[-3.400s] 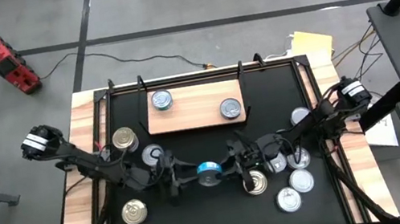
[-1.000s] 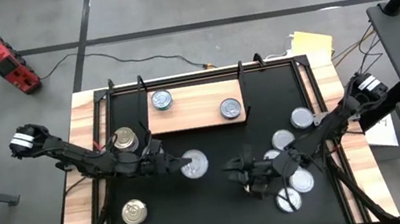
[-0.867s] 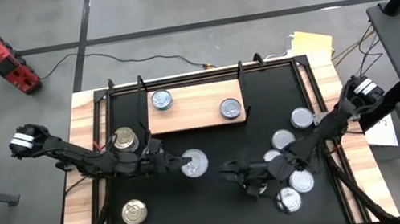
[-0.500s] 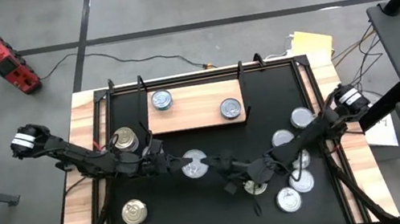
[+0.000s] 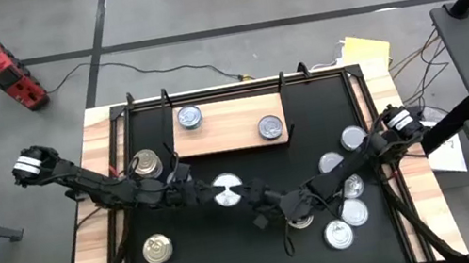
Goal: Stack canned seafood by type on shelf
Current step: Put the yellow tuna can on the shelf, then stack the blue tuna can on top of the other blue tuna can on the shelf
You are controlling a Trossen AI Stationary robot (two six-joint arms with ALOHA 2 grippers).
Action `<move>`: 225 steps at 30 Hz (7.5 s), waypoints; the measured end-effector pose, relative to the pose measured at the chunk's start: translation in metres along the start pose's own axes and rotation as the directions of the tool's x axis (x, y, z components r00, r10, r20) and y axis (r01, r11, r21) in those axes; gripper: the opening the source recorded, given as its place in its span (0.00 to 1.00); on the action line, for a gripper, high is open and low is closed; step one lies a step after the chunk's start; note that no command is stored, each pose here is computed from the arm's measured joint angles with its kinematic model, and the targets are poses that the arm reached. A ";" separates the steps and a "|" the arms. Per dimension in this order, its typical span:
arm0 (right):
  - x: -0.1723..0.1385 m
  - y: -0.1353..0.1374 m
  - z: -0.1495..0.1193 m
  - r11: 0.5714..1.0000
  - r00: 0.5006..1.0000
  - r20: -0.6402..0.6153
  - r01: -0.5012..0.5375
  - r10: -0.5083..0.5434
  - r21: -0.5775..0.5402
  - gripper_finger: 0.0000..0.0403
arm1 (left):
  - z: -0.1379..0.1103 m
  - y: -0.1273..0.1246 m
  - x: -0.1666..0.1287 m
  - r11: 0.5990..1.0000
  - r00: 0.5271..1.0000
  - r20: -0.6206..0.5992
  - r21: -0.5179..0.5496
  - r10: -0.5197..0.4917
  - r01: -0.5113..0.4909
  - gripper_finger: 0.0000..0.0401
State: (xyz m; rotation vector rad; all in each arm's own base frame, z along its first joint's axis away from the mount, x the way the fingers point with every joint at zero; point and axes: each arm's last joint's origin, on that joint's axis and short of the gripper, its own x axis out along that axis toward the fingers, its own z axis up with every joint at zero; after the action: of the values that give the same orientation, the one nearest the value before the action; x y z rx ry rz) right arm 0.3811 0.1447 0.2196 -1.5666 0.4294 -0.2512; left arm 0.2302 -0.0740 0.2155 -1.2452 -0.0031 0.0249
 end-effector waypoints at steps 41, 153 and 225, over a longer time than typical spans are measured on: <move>0.014 -0.029 -0.064 0.887 0.997 0.070 -0.058 0.029 0.458 0.33 | 0.034 -0.032 -0.054 0.621 0.999 0.005 0.784 0.033 -0.024 0.62; 0.093 -0.003 -0.149 0.372 0.817 -0.049 -0.207 0.575 0.905 0.67 | 0.037 -0.029 -0.048 0.479 0.958 0.191 0.834 0.214 -0.273 0.62; -0.095 0.039 -0.099 -0.069 0.675 0.406 -0.467 0.616 0.881 0.03 | -0.030 0.008 0.019 0.061 0.254 0.035 0.930 0.966 -0.361 0.58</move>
State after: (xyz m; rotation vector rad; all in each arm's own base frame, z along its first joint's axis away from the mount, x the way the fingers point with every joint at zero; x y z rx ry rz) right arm 0.2496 0.0946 0.1950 0.0530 0.7821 0.0730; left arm 0.2499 -0.0999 0.1978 -0.0278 1.2353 0.4968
